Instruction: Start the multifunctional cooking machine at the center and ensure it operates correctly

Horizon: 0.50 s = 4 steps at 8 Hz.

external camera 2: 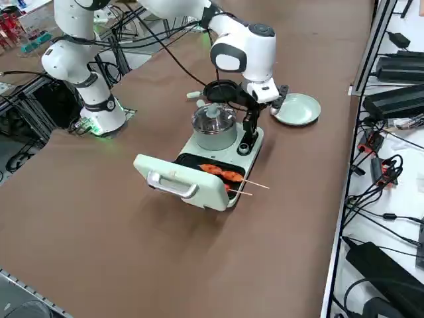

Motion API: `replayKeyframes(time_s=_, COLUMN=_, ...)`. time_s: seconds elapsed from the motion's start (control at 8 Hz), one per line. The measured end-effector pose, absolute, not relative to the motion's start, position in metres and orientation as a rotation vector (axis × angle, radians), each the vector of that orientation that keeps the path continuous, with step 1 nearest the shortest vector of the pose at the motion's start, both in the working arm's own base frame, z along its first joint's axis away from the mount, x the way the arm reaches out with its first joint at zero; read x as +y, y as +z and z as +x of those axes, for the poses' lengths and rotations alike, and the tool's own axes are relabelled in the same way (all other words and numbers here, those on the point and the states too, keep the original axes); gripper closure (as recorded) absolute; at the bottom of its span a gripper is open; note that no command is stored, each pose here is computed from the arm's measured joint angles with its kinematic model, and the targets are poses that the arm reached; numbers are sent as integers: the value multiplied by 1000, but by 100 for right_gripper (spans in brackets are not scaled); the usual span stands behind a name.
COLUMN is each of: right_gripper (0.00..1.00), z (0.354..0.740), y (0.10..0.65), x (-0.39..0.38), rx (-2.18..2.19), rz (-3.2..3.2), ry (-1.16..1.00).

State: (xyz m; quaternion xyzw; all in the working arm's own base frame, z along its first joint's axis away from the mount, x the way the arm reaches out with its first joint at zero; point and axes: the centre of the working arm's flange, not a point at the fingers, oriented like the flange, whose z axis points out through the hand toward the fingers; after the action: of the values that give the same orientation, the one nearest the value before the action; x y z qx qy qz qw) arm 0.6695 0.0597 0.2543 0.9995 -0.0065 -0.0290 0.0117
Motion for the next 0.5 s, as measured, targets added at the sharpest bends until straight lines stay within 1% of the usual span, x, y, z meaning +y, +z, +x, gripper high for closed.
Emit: replayKeyframes(time_s=0.5, right_gripper=58, z=670, y=255, x=59, rx=223, rz=3114, ry=-94)
